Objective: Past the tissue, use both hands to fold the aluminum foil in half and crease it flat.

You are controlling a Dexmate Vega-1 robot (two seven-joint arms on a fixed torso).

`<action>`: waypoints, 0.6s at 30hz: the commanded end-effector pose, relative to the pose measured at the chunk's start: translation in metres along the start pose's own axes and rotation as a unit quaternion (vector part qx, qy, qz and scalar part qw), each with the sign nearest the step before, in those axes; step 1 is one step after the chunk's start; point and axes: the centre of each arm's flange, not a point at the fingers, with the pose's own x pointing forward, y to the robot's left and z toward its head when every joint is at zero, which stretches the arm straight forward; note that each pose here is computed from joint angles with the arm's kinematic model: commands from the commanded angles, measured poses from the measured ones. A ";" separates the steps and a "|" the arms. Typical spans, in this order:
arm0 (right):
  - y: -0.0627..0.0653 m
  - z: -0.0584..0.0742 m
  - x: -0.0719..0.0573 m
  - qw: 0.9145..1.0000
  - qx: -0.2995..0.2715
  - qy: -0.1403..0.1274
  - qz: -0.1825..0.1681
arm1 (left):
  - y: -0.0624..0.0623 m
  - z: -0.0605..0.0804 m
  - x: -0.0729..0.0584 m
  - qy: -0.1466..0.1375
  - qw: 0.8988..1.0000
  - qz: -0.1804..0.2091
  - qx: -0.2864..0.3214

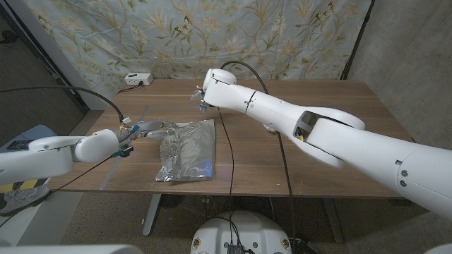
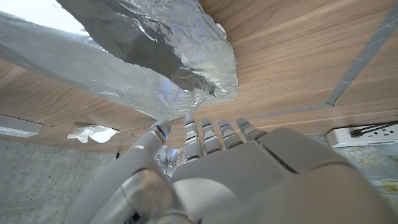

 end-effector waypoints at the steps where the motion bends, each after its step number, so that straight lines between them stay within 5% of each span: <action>1: -0.003 -0.017 -0.004 1.000 0.014 -0.010 0.009 | 0.007 0.012 0.018 -0.001 1.000 0.006 0.027; 18: -0.009 -0.041 -0.005 0.999 0.036 -0.006 0.008 | 0.000 0.022 0.040 -0.008 0.999 -0.028 0.044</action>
